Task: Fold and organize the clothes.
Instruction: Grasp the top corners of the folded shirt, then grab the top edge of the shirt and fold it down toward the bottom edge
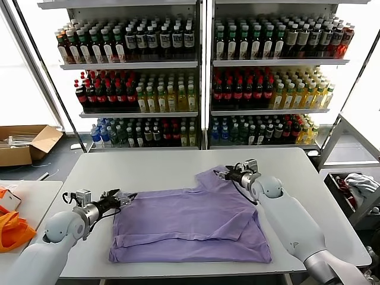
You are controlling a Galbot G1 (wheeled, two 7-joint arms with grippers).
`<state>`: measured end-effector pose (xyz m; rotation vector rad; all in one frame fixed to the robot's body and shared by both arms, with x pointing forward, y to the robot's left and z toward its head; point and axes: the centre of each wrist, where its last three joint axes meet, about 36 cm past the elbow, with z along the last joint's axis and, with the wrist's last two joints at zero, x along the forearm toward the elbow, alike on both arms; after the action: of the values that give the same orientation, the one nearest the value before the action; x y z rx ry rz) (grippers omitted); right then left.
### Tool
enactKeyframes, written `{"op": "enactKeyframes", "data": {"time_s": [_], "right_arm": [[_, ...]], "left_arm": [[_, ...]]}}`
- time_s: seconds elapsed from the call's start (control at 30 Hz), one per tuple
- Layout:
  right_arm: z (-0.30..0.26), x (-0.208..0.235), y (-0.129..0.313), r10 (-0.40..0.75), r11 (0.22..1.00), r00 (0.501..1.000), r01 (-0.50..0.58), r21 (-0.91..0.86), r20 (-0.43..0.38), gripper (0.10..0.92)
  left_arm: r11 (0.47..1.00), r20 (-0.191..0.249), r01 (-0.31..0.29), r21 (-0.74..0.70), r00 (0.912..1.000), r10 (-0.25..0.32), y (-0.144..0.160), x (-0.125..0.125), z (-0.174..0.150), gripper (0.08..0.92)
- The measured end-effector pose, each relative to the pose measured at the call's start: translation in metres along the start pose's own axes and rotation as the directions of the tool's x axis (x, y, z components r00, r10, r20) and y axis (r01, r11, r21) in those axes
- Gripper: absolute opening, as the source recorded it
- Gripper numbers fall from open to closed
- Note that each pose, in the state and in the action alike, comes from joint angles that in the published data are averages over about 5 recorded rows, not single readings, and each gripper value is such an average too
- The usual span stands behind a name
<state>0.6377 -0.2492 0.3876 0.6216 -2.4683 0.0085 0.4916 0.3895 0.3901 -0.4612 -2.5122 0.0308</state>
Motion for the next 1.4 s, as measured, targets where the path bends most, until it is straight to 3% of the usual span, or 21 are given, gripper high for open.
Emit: {"op": "enactKeyframes", "data": {"time_s": [0.43,0.63,0.73,1.03,1.4], "right_arm": [[0.003,0.004,0.010,-0.023,0.998,1.000,0.022,-0.056,-0.014,0.117],[0.003,0.016,0.013,-0.039,0.995,0.999,0.040,-0.087,0.004,0.106],[0.002,0.024,0.016,-0.051,0.993,0.998,0.053,-0.106,0.021,0.106],[-0.003,0.069,0.018,-0.099,0.980,0.988,0.117,-0.164,0.118,0.106],[0.009,0.149,0.019,-0.132,0.968,0.967,0.173,-0.180,0.218,0.106]], "left_arm": [[1.000,-0.006,-0.013,0.006,0.9999,0.013,-0.007,0.005,0.013,0.343],[1.000,0.001,-0.011,0.005,0.9999,0.011,-0.008,0.009,0.014,0.156],[1.000,0.006,-0.007,-0.001,1.0000,0.007,-0.009,0.013,0.012,0.103],[1.000,0.052,-0.013,-0.017,0.9985,0.014,-0.021,0.030,-0.001,0.092],[0.999,0.130,-0.032,-0.043,0.9908,0.038,-0.048,0.065,-0.011,0.092]]}}
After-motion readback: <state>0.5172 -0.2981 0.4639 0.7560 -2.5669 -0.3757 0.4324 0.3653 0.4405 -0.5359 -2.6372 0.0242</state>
